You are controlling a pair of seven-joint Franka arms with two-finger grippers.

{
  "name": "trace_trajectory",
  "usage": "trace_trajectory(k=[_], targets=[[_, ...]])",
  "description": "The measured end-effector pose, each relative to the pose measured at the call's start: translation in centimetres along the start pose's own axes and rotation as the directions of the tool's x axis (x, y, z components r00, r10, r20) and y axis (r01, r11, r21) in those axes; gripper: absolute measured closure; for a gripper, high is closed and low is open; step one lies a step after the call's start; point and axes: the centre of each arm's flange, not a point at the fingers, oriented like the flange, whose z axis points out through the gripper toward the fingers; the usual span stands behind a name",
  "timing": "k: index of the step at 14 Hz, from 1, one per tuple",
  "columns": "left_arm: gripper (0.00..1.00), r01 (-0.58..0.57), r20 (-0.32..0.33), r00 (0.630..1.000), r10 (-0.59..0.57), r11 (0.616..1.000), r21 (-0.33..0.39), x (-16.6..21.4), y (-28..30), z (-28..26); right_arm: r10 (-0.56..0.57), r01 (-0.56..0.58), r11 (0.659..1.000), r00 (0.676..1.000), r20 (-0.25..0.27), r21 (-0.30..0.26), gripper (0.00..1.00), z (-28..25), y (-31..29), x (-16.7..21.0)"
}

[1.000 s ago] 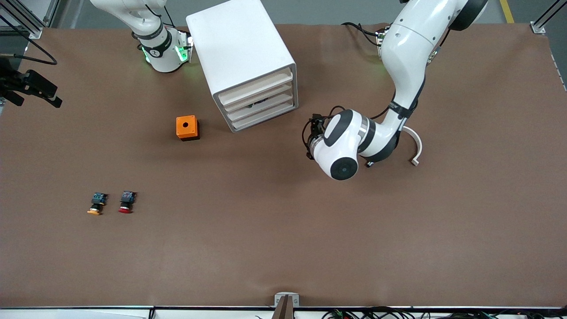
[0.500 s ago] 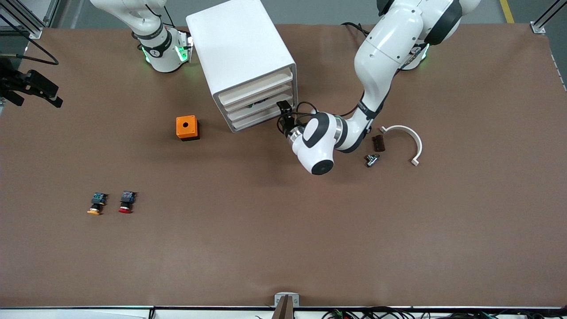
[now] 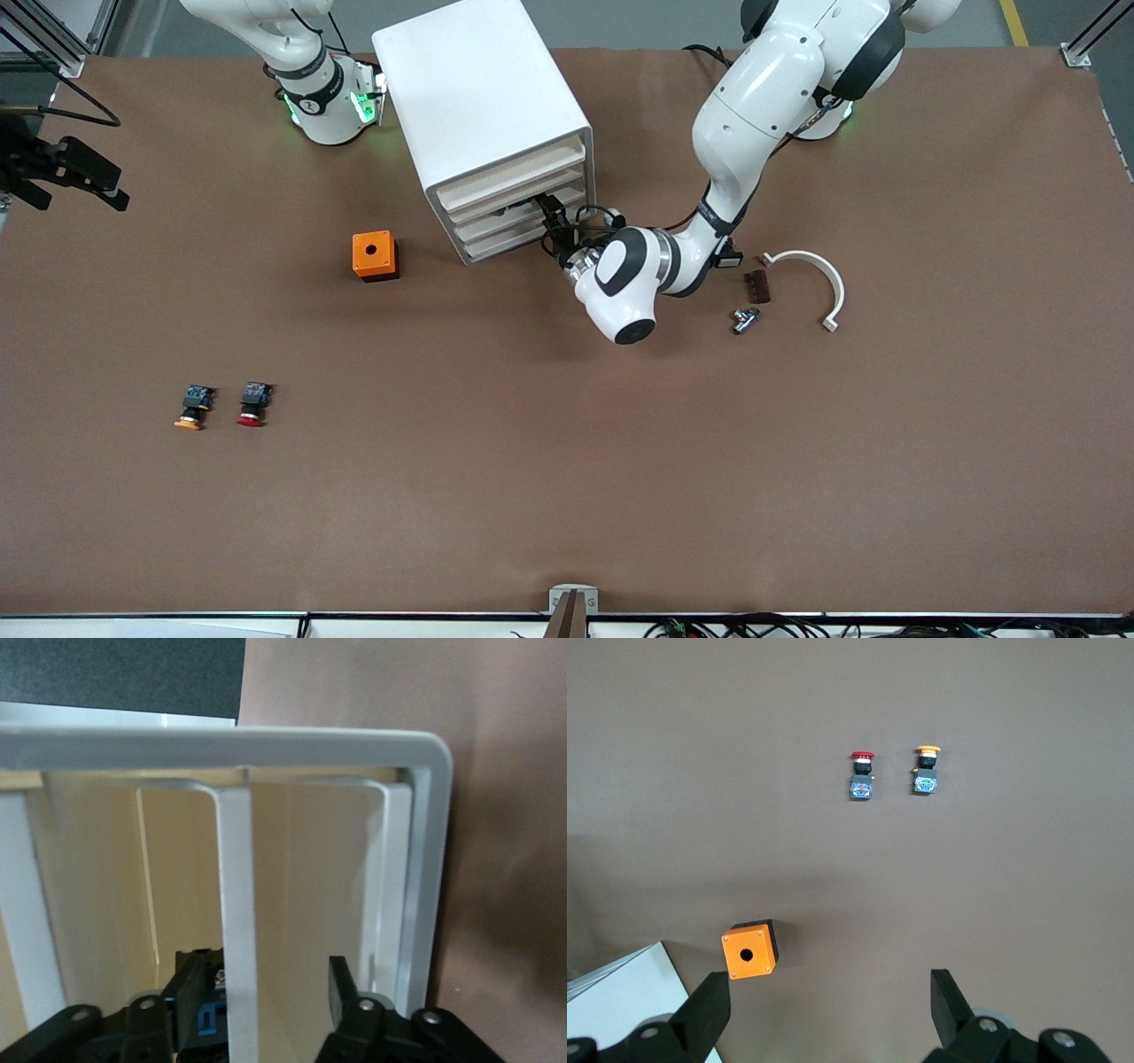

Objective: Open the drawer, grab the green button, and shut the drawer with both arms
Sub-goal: 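Pull the drawer open with the left gripper while the right gripper approaches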

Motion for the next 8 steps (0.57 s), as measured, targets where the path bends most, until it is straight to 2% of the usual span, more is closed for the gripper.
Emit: trace_trajectory(k=[1, 2, 5, 6, 8], targets=[[0.39, 0.002, 0.000, 1.000, -0.002, 1.000, 0.002, -0.02, -0.05, 0.02, 0.001, 0.000, 1.000, 1.000, 0.007, -0.001, 0.00, 0.05, 0.04, -0.07], [0.48, 0.003, 0.000, 1.000, -0.003, 1.000, 0.003, -0.02, -0.06, 0.03, 0.001, -0.001, 1.000, 1.000, 0.008, -0.001, 0.00, 0.02, 0.10, -0.11], [0.82, 0.002, -0.001, 1.000, -0.002, 1.000, 0.010, -0.07, -0.22, -0.03, 0.002, -0.002, 1.000, 1.000, 0.018, -0.002, 0.00, -0.54, 0.17, -0.32], [0.86, 0.000, 0.000, 1.000, 0.000, 1.000, 0.010, -0.13, -0.28, -0.15, 0.003, -0.003, 1.000, 1.000, 0.017, -0.003, 0.00, -0.74, 0.21, -0.26], [0.86, 0.002, 0.003, 1.000, -0.002, 1.000, 0.008, -0.07, -0.17, -0.51, 0.006, -0.005, 1.000, 1.000, 0.030, -0.015, 0.00, -0.14, 0.44, 0.22]])
